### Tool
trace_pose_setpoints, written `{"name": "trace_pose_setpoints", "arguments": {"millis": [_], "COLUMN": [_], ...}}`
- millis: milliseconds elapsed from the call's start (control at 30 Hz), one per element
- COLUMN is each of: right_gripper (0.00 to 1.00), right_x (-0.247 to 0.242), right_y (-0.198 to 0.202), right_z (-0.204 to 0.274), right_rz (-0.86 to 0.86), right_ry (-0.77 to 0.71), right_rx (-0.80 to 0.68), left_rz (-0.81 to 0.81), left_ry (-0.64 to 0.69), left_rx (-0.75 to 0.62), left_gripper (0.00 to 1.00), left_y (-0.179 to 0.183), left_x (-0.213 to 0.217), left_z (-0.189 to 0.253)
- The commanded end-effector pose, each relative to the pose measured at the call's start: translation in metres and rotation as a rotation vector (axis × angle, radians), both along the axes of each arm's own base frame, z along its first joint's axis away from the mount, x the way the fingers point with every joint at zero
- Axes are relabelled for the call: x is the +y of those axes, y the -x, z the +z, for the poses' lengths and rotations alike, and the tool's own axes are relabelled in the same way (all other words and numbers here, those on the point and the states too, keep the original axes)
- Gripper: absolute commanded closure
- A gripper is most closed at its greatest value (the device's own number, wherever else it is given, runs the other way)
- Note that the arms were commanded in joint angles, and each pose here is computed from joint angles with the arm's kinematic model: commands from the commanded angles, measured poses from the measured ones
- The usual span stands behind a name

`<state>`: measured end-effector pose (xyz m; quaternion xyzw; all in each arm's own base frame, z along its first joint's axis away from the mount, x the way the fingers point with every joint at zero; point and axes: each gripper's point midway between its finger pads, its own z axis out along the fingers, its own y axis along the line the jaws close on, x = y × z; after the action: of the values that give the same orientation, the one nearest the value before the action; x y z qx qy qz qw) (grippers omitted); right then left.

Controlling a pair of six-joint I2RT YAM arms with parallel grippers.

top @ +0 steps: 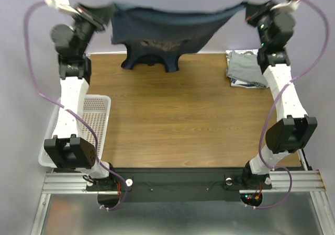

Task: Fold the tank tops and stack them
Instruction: Flatten the tank top out

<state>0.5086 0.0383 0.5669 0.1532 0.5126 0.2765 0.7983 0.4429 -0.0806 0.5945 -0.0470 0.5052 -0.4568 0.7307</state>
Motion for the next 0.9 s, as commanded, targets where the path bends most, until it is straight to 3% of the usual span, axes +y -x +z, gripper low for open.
{"name": "trace_pose_setpoints", "arguments": {"millis": [0, 33, 100, 133, 167, 233, 333, 633, 733, 867], "right_gripper": [1.00, 1.00, 1.00, 1.00, 1.00, 1.00, 1.00, 1.00, 1.00, 1.00], "right_x": [0.007, 0.007, 0.002, 0.002, -0.014, -0.023, -0.030, -0.016, -0.013, -0.010], "right_y": [-0.034, -0.030, -0.017, 0.001, 0.012, 0.037, 0.063, 0.209, 0.255, 0.280], "right_z": [-0.146, -0.189, -0.228, -0.219, -0.254, -0.238, -0.217, -0.025, 0.014, 0.035], "right_rz": [0.049, 0.051, 0.037, 0.039, 0.003, -0.036, -0.078, -0.046, -0.044, -0.034], "right_ry": [0.029, 0.033, 0.036, 0.034, 0.023, 0.032, 0.045, 0.104, 0.100, 0.095], "right_rx": [0.329, 0.430, 0.524, 0.510, 0.581, 0.547, 0.512, 0.112, 0.012, -0.032], "left_rz": [-0.057, -0.055, -0.047, -0.032, -0.013, 0.057, 0.096, 0.088, 0.077, 0.077], "left_ry": [0.022, 0.053, 0.074, 0.083, 0.080, 0.068, 0.037, -0.065, -0.066, -0.065], "left_rx": [0.320, 0.450, 0.485, 0.574, 0.554, 0.590, 0.523, 0.173, 0.101, 0.055], "left_gripper": [1.00, 1.00, 1.00, 1.00, 1.00, 1.00, 1.00, 1.00, 1.00, 1.00], "left_y": [-0.031, -0.028, -0.002, 0.009, 0.029, 0.045, 0.082, 0.213, 0.253, 0.274], "left_x": [-0.015, -0.015, -0.014, -0.013, -0.010, -0.001, 0.003, -0.005, -0.009, -0.010], "left_z": [-0.143, -0.199, -0.218, -0.261, -0.254, -0.271, -0.246, -0.096, -0.069, -0.048]}}
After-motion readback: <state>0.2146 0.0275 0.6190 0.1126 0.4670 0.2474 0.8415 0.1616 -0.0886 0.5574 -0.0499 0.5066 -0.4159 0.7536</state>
